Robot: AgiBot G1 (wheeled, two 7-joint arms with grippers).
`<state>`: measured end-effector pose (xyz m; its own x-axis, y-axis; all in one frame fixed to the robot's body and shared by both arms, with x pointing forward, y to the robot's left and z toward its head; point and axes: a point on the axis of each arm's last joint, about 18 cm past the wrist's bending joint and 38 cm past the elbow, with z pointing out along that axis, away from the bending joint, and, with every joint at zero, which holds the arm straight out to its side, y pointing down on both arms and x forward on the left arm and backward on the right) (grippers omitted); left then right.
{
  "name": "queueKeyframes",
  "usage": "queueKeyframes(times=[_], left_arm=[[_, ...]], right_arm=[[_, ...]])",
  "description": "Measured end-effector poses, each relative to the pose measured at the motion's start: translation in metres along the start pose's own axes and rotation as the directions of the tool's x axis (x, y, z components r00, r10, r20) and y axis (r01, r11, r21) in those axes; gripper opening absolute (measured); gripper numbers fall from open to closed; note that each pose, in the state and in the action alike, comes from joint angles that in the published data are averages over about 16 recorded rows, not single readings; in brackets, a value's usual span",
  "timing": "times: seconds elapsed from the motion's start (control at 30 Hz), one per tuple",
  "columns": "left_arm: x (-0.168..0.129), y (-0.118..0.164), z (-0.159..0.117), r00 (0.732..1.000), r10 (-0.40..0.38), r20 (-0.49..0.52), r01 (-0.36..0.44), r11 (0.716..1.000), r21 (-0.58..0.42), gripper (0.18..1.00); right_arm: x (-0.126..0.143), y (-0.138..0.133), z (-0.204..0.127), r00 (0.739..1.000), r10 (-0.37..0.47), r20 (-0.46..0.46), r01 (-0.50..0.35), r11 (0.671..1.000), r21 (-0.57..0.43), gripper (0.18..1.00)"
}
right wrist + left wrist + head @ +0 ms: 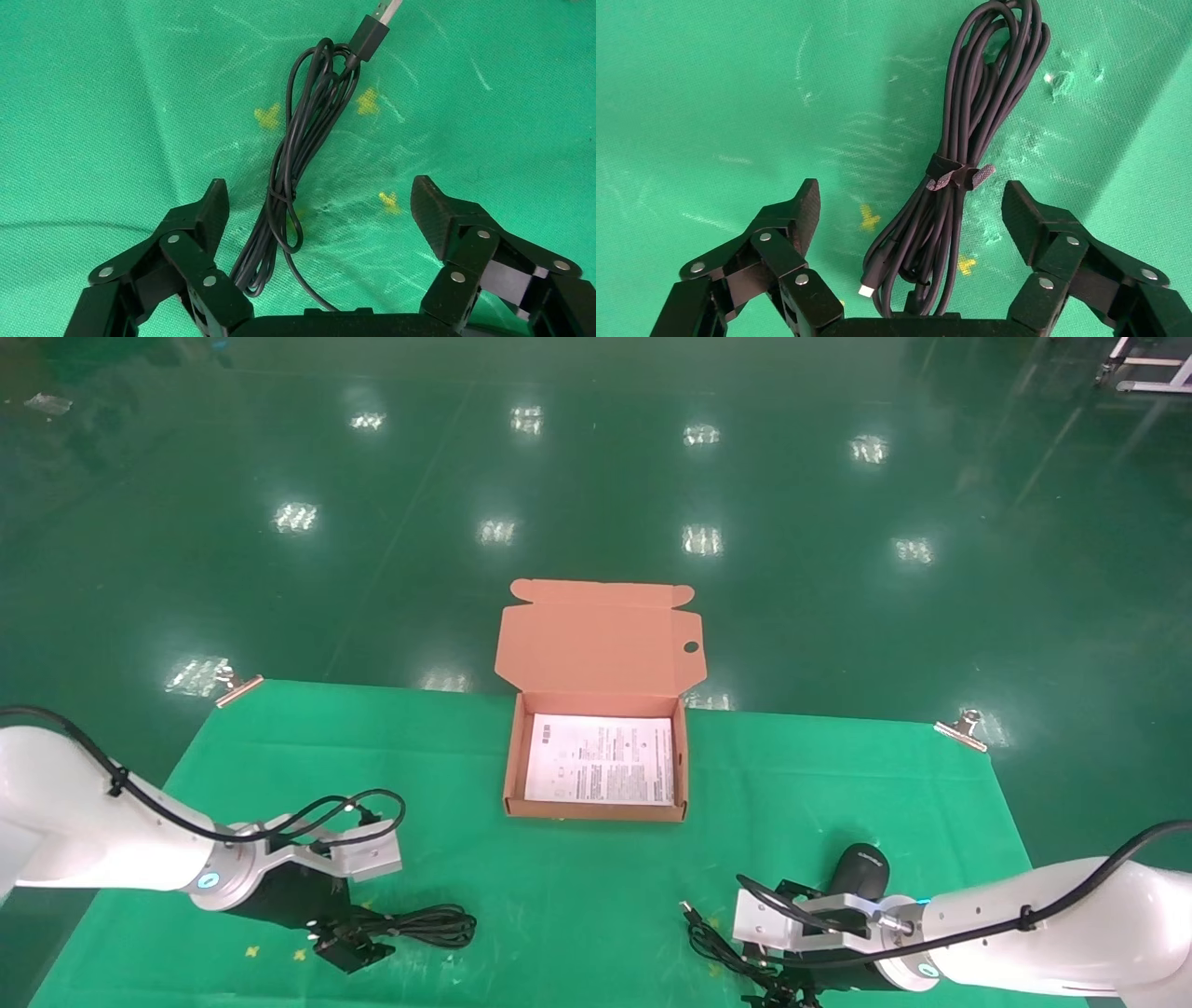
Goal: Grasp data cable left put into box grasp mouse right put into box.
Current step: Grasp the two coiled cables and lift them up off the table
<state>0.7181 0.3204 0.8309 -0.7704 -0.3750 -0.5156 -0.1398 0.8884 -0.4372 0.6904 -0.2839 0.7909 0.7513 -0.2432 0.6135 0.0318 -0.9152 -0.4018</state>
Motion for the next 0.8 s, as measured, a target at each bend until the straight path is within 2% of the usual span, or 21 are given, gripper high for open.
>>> queueKeyframes(times=[0.3, 0.43, 0.7, 0.8], left_arm=[[-0.0001, -0.0005, -0.0003, 1.000, 0.001, 0.001, -0.001, 1.000, 0.001, 0.910], [0.0000, -0.0005, -0.0003, 1.000, 0.002, 0.000, -0.002, 1.000, 0.001, 0.844], [0.0002, -0.0006, -0.0003, 1.000, 0.004, -0.001, -0.004, 1.000, 0.001, 0.695], [0.0003, -0.0007, -0.0003, 1.000, 0.005, -0.001, -0.005, 1.000, 0.001, 0.617]], right_arm=[[0.0000, -0.0003, -0.0004, 1.000, -0.005, 0.000, 0.005, 1.000, 0.000, 0.910], [-0.0001, -0.0006, -0.0005, 1.000, -0.008, 0.000, 0.008, 1.000, 0.000, 0.859], [-0.0001, -0.0009, -0.0007, 1.000, -0.013, 0.000, 0.013, 1.000, -0.001, 0.691], [-0.0002, -0.0010, -0.0008, 1.000, -0.014, 0.001, 0.014, 1.000, -0.001, 0.621]])
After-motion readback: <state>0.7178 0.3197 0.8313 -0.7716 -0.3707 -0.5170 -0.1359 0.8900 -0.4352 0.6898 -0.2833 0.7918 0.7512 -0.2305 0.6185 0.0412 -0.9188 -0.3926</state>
